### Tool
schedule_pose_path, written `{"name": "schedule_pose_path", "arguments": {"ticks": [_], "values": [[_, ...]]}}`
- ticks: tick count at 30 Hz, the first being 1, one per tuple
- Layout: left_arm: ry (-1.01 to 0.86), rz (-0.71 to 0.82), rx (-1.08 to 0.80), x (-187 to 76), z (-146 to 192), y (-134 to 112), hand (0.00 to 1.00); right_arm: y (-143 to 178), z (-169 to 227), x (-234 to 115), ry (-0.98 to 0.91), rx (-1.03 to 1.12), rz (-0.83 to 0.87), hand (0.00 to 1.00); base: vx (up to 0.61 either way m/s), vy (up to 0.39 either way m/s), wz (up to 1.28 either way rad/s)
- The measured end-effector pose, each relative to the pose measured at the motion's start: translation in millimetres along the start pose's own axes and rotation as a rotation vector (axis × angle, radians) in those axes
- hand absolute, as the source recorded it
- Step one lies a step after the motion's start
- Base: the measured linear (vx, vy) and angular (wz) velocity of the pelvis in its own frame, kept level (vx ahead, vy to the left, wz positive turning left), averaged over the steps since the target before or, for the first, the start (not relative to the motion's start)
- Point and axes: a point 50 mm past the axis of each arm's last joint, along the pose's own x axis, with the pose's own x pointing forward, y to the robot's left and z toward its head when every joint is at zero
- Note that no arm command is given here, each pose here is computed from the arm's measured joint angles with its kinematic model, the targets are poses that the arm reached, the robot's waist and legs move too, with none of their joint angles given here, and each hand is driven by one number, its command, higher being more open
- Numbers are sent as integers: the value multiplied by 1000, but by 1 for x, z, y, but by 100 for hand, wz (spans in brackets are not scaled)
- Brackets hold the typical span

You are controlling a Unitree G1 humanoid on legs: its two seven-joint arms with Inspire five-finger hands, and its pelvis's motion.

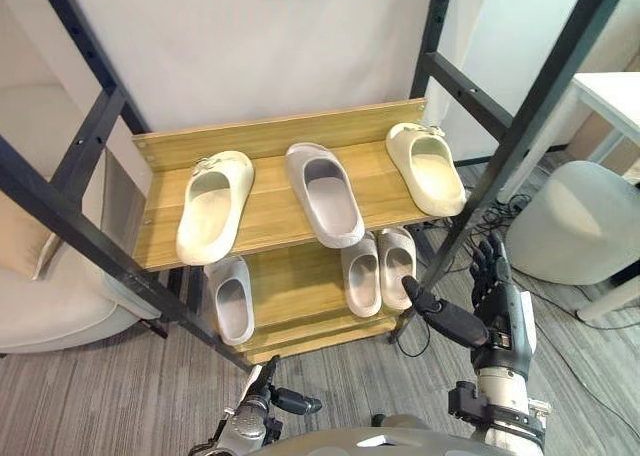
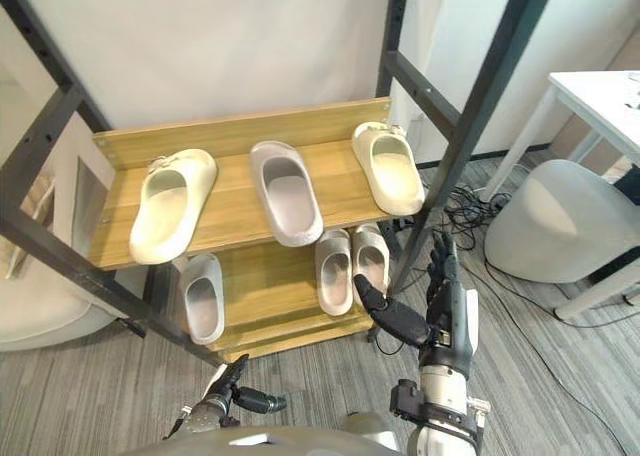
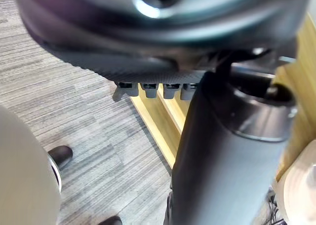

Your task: Organize the slippers on the shoe rack

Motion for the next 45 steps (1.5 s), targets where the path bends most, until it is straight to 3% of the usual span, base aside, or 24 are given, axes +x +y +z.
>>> {"name": "schedule_pose_path", "arguments": {"ticks": [15,32,45], "values": [[-15,-65,29,0,3,-9,100,-5,40,25,-239,-26,30,100,-18,-14,5],[-24,-86,-7,1,6,-3,100,13,79,61,-480,30,290,100,16,-34,11],[-38,-78,-40,2,10,2,100,24,94,115,-587,-121,403,100,28,-29,10]]}}
